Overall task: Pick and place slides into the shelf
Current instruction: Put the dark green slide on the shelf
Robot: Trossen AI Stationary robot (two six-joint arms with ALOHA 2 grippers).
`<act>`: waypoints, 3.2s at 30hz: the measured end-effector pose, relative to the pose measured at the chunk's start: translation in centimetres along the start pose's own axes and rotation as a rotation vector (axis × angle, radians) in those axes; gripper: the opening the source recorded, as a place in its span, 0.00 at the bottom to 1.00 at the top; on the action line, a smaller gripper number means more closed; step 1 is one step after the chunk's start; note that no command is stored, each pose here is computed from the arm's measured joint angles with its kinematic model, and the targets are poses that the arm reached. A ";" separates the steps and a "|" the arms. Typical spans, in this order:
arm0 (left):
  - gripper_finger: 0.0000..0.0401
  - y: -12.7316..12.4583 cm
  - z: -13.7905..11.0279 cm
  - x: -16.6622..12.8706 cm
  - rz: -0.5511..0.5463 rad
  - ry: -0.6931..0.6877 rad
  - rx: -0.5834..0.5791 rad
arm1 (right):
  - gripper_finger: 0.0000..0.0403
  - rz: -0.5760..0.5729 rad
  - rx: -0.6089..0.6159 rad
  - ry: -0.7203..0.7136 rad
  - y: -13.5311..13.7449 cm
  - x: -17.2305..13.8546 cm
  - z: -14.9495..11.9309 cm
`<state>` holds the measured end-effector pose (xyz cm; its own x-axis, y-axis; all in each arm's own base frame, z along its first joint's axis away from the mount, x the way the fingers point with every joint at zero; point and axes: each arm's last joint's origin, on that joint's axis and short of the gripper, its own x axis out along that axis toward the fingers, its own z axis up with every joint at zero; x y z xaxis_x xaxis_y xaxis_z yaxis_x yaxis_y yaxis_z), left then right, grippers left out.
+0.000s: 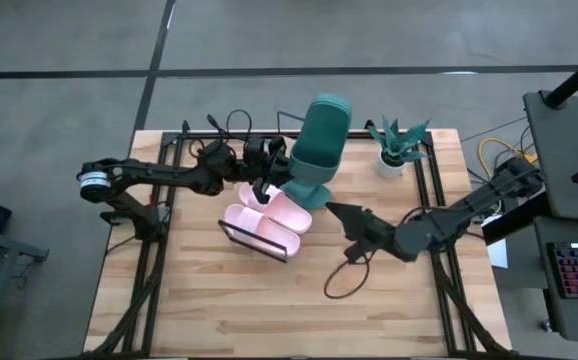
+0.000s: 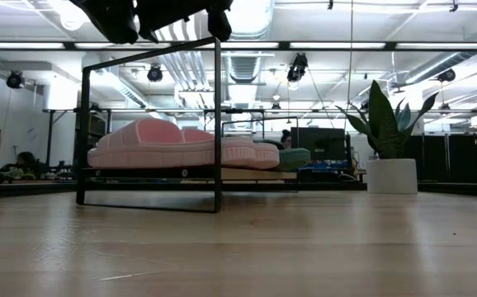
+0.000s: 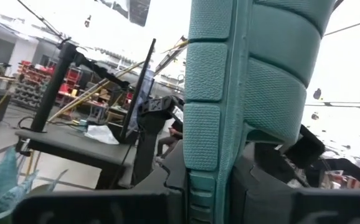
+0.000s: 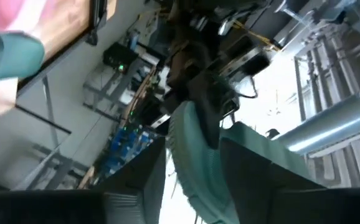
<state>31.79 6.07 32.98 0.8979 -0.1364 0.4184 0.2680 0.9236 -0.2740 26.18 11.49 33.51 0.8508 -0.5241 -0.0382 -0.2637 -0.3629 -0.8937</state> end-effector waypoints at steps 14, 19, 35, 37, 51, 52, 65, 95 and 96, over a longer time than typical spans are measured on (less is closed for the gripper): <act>0.06 -0.5 0.6 0.1 -0.022 -0.083 0.024 | 0.44 0.000 0.015 0.060 -0.4 3.1 -0.5; 0.06 -0.5 0.5 0.2 -0.024 -0.151 0.041 | 0.43 -0.055 -0.017 0.066 -0.8 3.7 -0.7; 0.07 0.4 -0.8 1.9 -0.048 -0.244 -0.022 | 0.41 -0.094 -0.088 0.120 -0.8 5.5 -2.5; 0.07 0.6 -1.1 2.1 -0.051 -0.251 -0.023 | 0.41 -0.094 -0.091 0.129 -0.8 5.6 -2.7; 0.07 0.7 -1.3 2.8 -0.084 -0.255 -0.041 | 0.25 -0.090 -0.094 0.142 -0.6 6.1 -3.3; 0.07 0.7 -1.3 2.8 -0.084 -0.255 -0.042 | 0.24 -0.087 -0.096 0.146 -0.6 6.1 -3.3; 0.20 0.4 -1.4 2.8 -0.182 -0.202 0.067 | 0.08 -0.081 -0.049 0.173 -0.7 6.0 -3.6; 0.73 -4.7 5.4 -4.1 -0.503 0.059 0.593 | 0.07 0.034 0.651 -0.410 -1.0 -1.2 -8.5; 0.73 -4.8 5.6 -4.5 -0.439 0.070 0.660 | 0.07 0.044 0.691 -0.468 -1.0 -1.5 -8.7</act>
<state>24.49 4.20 37.23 0.7841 -0.5391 0.3075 0.3600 0.7986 0.4823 21.18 5.96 38.36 0.9874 -0.0970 -0.1253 -0.0932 0.2844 -0.9542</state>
